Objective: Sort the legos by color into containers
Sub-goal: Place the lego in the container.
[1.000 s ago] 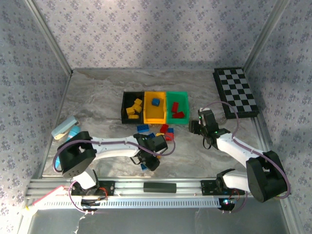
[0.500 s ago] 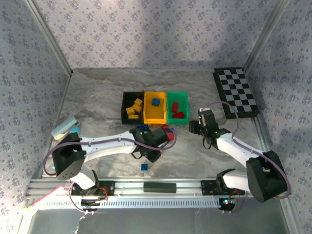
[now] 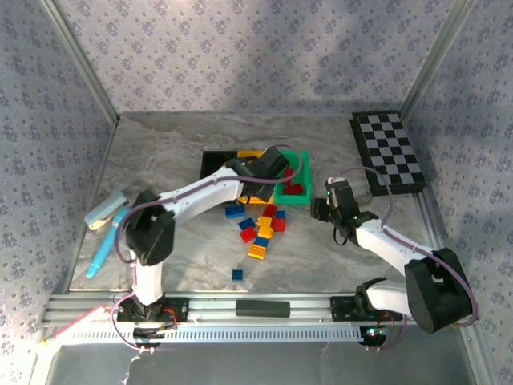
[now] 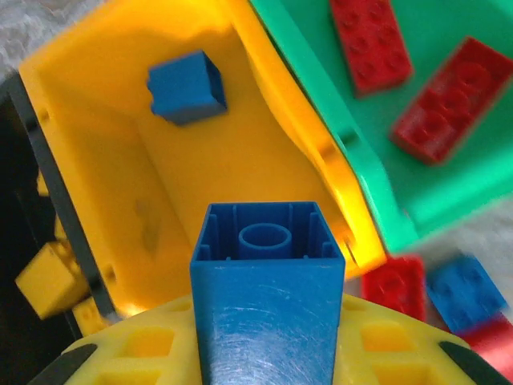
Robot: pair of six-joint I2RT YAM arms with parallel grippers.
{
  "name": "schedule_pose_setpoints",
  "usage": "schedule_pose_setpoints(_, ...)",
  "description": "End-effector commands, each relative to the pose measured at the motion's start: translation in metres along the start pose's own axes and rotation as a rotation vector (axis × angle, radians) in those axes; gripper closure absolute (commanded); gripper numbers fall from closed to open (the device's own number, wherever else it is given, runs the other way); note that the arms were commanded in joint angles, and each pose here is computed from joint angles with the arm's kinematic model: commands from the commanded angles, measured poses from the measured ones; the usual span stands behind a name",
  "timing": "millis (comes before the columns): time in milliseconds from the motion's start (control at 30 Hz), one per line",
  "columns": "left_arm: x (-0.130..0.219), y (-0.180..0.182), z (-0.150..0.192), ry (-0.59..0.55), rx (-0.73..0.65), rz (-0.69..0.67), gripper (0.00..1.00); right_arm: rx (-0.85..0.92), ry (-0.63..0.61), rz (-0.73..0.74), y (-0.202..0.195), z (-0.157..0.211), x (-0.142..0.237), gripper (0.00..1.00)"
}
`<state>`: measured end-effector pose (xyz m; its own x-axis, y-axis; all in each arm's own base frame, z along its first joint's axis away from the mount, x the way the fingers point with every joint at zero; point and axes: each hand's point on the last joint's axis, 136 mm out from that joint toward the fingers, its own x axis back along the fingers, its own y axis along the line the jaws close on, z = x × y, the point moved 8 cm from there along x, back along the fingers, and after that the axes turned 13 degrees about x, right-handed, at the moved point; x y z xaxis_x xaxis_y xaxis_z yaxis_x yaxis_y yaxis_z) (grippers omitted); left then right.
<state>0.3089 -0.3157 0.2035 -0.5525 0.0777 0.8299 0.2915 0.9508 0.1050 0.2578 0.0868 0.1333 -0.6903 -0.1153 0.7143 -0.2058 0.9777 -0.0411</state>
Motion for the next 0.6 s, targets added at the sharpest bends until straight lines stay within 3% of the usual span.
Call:
schedule_pose_setpoints(0,-0.021,0.007,-0.020,0.002,-0.043,-0.114,1.00,-0.015,-0.032,0.005,0.000,-0.008,0.006,0.36)
schedule_pose_setpoints(167,-0.040,0.003,-0.033,0.020,-0.031,-0.094,0.96,-0.019,-0.037,-0.003,0.001,-0.008,0.006,0.36)
schedule_pose_setpoints(367,-0.027,0.007,-0.035,-0.001,-0.009,-0.068,0.52,-0.019,-0.039,-0.010,0.002,-0.008,0.006,0.35)
schedule_pose_setpoints(500,-0.008,0.015,-0.026,-0.009,0.024,-0.029,0.34,-0.022,-0.037,-0.013,0.002,-0.008,0.006,0.36)
schedule_pose_setpoints(567,0.003,0.019,-0.018,0.000,0.047,0.005,0.33,-0.023,-0.036,-0.014,0.003,-0.007,0.006,0.35)
